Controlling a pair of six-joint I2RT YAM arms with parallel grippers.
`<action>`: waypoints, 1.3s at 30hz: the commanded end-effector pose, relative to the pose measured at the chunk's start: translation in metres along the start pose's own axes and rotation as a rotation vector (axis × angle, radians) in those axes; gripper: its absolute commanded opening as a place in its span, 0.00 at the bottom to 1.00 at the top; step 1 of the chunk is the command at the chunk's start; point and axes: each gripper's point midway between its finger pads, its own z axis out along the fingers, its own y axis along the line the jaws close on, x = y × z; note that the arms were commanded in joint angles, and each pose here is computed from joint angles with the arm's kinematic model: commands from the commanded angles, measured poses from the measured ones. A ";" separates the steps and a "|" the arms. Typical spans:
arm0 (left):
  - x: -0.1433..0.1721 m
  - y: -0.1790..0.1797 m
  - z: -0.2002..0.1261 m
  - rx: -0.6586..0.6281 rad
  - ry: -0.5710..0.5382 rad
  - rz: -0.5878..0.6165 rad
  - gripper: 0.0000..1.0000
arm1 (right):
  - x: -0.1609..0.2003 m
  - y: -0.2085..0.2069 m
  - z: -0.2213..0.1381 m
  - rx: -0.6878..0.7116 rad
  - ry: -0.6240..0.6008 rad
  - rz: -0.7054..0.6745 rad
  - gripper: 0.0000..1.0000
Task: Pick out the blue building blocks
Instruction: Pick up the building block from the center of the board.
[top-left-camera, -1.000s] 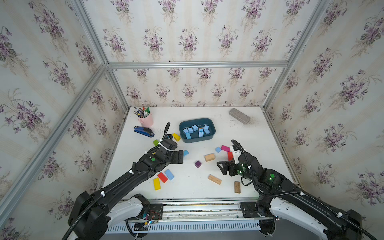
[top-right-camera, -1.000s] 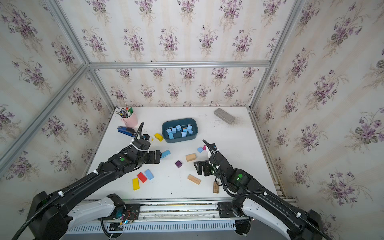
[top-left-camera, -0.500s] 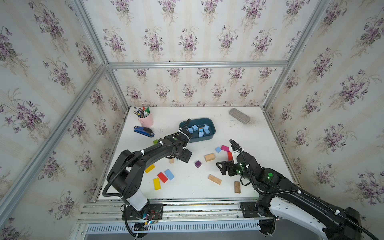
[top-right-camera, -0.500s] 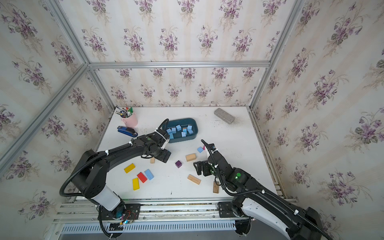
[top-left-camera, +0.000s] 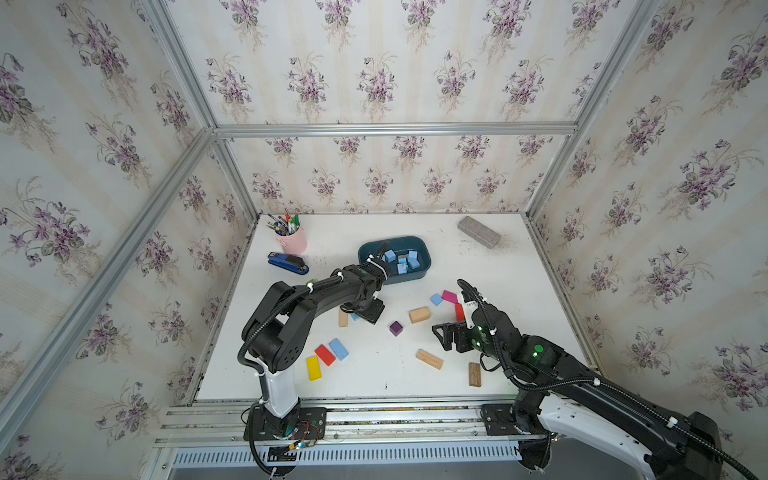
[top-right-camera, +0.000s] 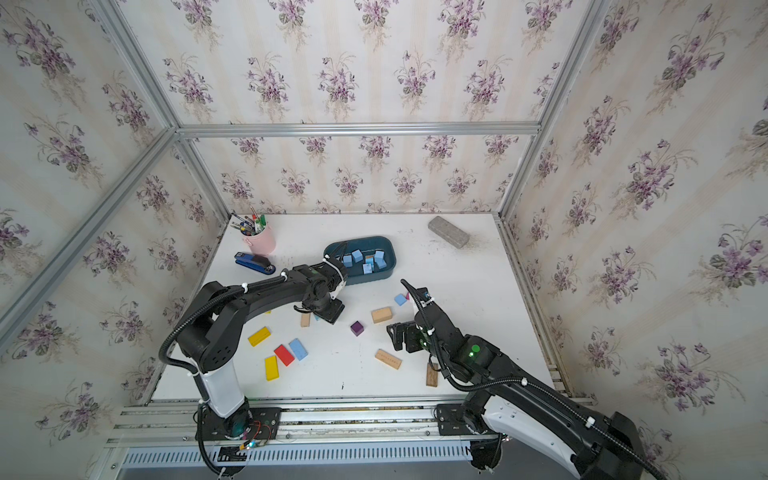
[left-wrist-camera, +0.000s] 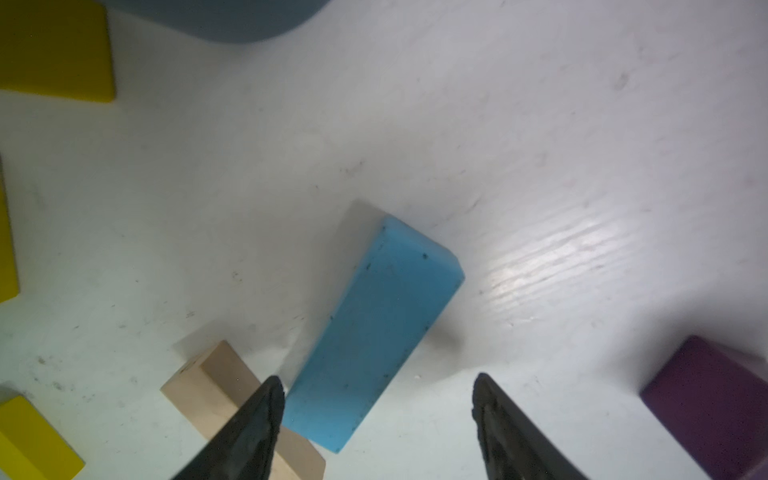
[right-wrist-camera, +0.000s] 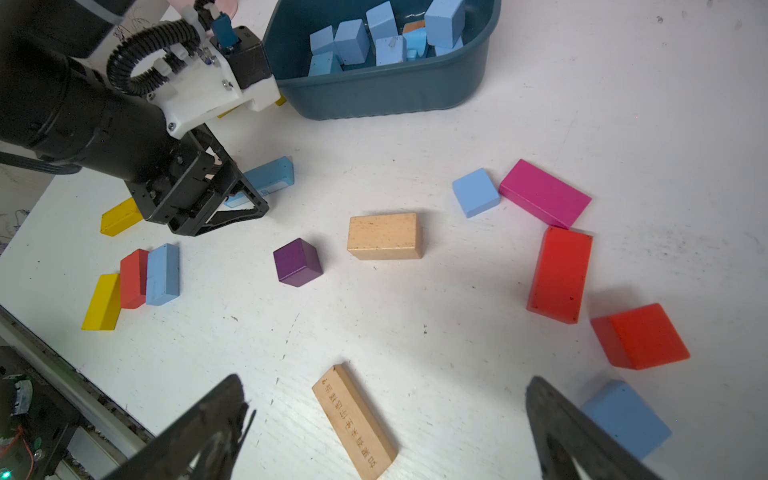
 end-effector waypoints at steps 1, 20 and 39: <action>0.001 0.005 0.002 -0.024 0.017 0.017 0.73 | -0.004 0.001 0.000 -0.001 -0.016 0.000 1.00; 0.007 0.001 0.013 0.022 0.052 -0.036 0.36 | -0.004 0.006 0.000 -0.029 -0.014 -0.004 1.00; -0.018 -0.011 -0.092 0.225 -0.305 -0.214 0.09 | -0.003 0.012 0.000 -0.060 -0.006 -0.018 1.00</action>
